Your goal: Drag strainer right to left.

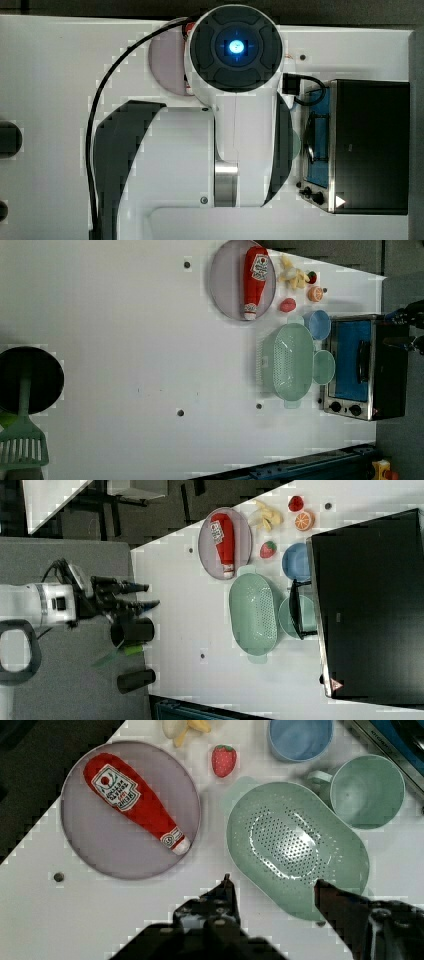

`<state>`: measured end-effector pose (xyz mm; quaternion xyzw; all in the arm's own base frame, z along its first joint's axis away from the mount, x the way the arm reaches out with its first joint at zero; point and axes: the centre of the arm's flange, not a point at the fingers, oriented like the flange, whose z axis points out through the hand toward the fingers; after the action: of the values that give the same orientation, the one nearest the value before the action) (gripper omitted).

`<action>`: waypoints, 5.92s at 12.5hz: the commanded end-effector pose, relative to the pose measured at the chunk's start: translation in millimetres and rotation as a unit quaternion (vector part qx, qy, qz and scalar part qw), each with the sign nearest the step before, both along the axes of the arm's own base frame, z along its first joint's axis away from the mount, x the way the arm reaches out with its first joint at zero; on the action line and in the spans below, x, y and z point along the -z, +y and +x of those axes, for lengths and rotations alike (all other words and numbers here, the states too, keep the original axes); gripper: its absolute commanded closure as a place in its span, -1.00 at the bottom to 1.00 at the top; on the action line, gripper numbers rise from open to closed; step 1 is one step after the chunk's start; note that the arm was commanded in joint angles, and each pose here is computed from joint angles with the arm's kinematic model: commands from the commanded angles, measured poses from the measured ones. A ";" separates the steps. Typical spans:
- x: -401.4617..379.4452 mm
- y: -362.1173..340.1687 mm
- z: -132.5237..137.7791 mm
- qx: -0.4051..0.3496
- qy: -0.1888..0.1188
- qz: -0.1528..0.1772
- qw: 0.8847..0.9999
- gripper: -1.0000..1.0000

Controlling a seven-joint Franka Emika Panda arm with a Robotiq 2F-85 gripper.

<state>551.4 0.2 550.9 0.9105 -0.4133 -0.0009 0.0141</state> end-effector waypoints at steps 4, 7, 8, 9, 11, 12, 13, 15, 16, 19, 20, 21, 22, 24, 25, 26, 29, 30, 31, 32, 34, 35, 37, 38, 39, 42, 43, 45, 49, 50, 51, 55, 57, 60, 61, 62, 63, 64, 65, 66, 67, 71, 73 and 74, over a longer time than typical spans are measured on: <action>-54.3 -36.7 -151.9 0.069 0.024 0.002 0.997 -0.99; 22.4 -32.3 -126.2 0.076 0.046 -0.002 0.996 -1.00; 54.0 -29.6 -116.2 0.083 0.046 -0.004 0.995 -1.00; 86.9 -26.7 -107.1 0.093 0.044 -0.006 0.995 -1.00; 150.8 -22.4 -94.1 0.143 0.037 -0.010 0.989 -1.00; 180.7 -20.7 -89.5 0.178 0.031 -0.011 0.984 -1.00; 208.9 -18.7 -85.1 0.209 0.022 -0.012 0.978 -1.00; 259.2 -15.8 -76.7 0.245 0.007 -0.010 0.969 -1.00; 281.1 -14.2 -73.3 0.254 0.001 -0.009 0.967 -1.00; 337.5 -7.1 -70.4 0.290 -0.003 -0.008 0.957 -1.00; 351.4 -3.8 -69.6 0.302 -0.010 -0.005 0.953 -1.00; 364.5 0.1 -69.6 0.311 -0.015 -0.003 0.950 -1.00; 375.8 5.1 -70.1 0.312 -0.019 0.000 0.950 -1.00; 392.8 16.2 -73.3 0.302 -0.015 0.003 0.953 -1.00; 398.1 19.1 -75.5 0.299 -0.010 0.002 0.954 -1.00; 399.4 24.0 -75.7 0.295 -0.008 0.003 0.955 -1.00; 400.4 45.3 -76.9 0.279 -0.005 0.008 0.960 -1.00; 400.1 51.7 -76.9 0.274 -0.005 0.009 0.962 -1.00; 400.8 57.9 -78.0 0.271 -0.003 0.009 0.963 -1.00; 402.4 63.9 -79.9 0.270 0.001 0.010 0.963 -1.00; 404.6 77.1 -82.2 0.268 0.005 0.013 0.963 -1.00; 404.9 84.5 -82.7 0.268 0.007 0.015 0.963 -1.00; 404.7 99.4 -82.4 0.276 0.019 0.018 0.961 -1.00; 404.3 107.9 -81.3 0.286 0.027 0.019 0.958 -1.00; 404.8 117.6 -81.1 0.295 0.036 0.019 0.955 -1.00; 404.7 153.3 -77.1 0.342 0.042 0.021 0.938 -1.00; 405.0 166.3 -75.9 0.350 0.040 0.022 0.936 -1.00; 406.7 191.1 -74.8 0.362 0.039 0.021 0.931 -1.00; 406.9 240.8 -72.5 0.366 0.042 0.023 0.929 -1.00; 407.3 252.2 -72.9 0.367 0.045 0.023 0.929 -1.00; 406.9 263.8 -72.4 0.366 0.044 0.024 0.929 -1.00; 408.2 305.7 -71.1 0.357 0.049 0.038 0.932 -1.00; 408.5 323.8 -69.2 0.360 0.054 0.047 0.930 -1.00; 409.8 348.1 -69.0 0.357 0.057 0.058 0.931 -1.00; 410.3 355.3 -69.6 0.357 0.058 0.062 0.930 -1.00; 409.9 362.5 -69.8 0.359 0.058 0.064 0.929 -1.00; 410.0 369.8 -70.6 0.366 0.057 0.066 0.926 -1.00; 409.9 377.4 -71.3 0.375 0.057 0.067 0.923 -1.00; 409.7 385.1 -72.1 0.386 0.057 0.068 0.918 -1.00; 410.1 393.0 -73.9 0.389 0.057 0.070 0.917 -1.00; 410.3 400.5 -74.4 0.386 0.055 0.073 0.918 -1.00; 414.2 424.9 -74.7 0.373 0.053 0.081 0.923 -1.00; 408.7 433.9 -72.5 0.368 0.047 0.091 0.924 -1.00; 403.3 430.4 -68.6 0.368 0.043 0.090 0.924 -1.00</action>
<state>479.0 432.4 144.2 0.7072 -0.6999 -0.0866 -0.0492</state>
